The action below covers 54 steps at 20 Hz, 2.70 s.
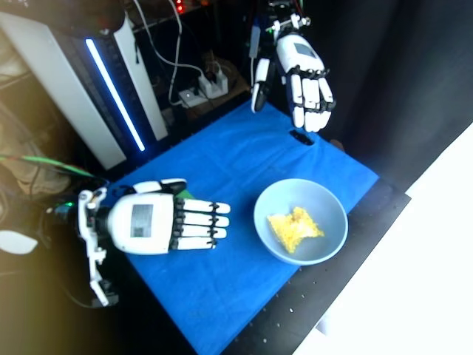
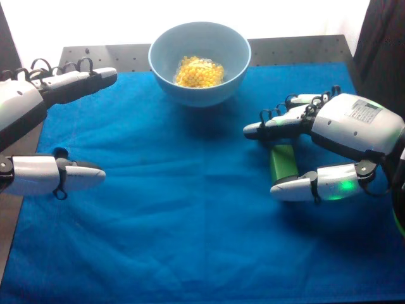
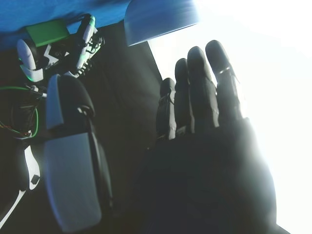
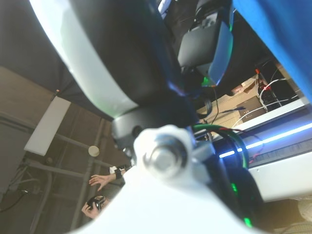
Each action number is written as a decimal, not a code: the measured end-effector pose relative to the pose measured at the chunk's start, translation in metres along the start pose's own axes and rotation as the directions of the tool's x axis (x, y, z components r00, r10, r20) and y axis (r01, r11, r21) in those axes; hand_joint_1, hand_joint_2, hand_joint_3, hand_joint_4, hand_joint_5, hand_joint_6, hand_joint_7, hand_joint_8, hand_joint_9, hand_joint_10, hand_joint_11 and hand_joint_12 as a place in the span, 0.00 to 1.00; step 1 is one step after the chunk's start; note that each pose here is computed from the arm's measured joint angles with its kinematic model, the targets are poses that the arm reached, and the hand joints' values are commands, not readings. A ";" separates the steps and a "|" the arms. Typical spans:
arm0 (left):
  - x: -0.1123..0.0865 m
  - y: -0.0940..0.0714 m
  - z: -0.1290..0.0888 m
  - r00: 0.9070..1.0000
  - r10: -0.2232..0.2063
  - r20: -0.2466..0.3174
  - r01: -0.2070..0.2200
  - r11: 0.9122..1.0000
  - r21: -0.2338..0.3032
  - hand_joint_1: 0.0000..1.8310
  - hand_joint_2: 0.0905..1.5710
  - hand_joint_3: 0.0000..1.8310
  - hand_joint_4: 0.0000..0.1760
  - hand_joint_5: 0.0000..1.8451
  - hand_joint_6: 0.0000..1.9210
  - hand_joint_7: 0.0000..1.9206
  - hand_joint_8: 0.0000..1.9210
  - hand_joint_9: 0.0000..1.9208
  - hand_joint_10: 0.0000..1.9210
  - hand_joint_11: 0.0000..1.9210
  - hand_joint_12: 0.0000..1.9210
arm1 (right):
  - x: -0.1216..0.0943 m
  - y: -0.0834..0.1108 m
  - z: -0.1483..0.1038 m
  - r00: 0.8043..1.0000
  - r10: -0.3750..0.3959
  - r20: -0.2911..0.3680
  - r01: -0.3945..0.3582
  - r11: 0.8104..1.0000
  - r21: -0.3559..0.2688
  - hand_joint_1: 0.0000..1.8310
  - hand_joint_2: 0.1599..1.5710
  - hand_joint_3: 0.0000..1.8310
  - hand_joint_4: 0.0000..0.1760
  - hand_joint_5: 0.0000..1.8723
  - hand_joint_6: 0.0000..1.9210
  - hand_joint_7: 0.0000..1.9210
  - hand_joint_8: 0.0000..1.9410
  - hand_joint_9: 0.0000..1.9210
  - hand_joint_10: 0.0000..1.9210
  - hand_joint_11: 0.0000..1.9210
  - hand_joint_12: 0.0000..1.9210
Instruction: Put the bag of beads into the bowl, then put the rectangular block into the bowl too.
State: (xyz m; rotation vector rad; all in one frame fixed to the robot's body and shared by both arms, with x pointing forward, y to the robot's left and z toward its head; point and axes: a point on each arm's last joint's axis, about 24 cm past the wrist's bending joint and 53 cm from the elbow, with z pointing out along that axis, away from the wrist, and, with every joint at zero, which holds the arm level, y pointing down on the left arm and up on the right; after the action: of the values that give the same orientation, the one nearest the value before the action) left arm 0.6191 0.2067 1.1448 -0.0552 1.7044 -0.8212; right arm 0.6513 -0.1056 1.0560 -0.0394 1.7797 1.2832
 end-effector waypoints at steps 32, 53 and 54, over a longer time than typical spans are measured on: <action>0.009 0.000 0.003 1.000 -0.027 -0.014 0.027 1.000 0.001 0.47 0.62 0.00 0.38 0.11 0.00 0.18 0.00 0.20 0.00 0.00 0.37 | -0.118 0.103 0.014 0.965 -0.167 0.200 0.213 0.947 -0.239 0.65 0.63 0.00 0.00 0.59 0.40 0.65 0.52 0.67 0.81 0.63 0.97; -0.003 -0.003 0.006 0.999 -0.037 0.013 0.037 0.999 0.031 0.48 0.63 0.00 0.04 0.12 0.00 0.19 0.00 0.20 0.01 0.00 0.48 | -0.135 0.115 0.143 0.947 -0.206 0.244 0.251 0.953 -0.169 0.33 0.44 0.00 1.00 0.00 0.00 0.00 0.00 0.00 0.00 0.00 0.22; -0.003 -0.003 0.007 0.999 -0.038 0.016 0.038 0.999 0.034 0.47 0.63 0.00 0.06 0.12 0.00 0.19 0.00 0.20 0.01 0.00 0.48 | -0.132 0.120 0.141 0.949 -0.208 0.237 0.253 0.950 -0.181 0.34 0.42 0.00 1.00 0.00 0.00 0.00 0.00 0.00 0.00 0.00 0.20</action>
State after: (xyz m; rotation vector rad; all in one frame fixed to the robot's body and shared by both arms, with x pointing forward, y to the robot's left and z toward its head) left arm 0.6244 0.2024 1.1488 -0.0711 1.6782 -0.8755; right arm 0.7588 -0.0023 1.2271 -0.2151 1.4051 1.2479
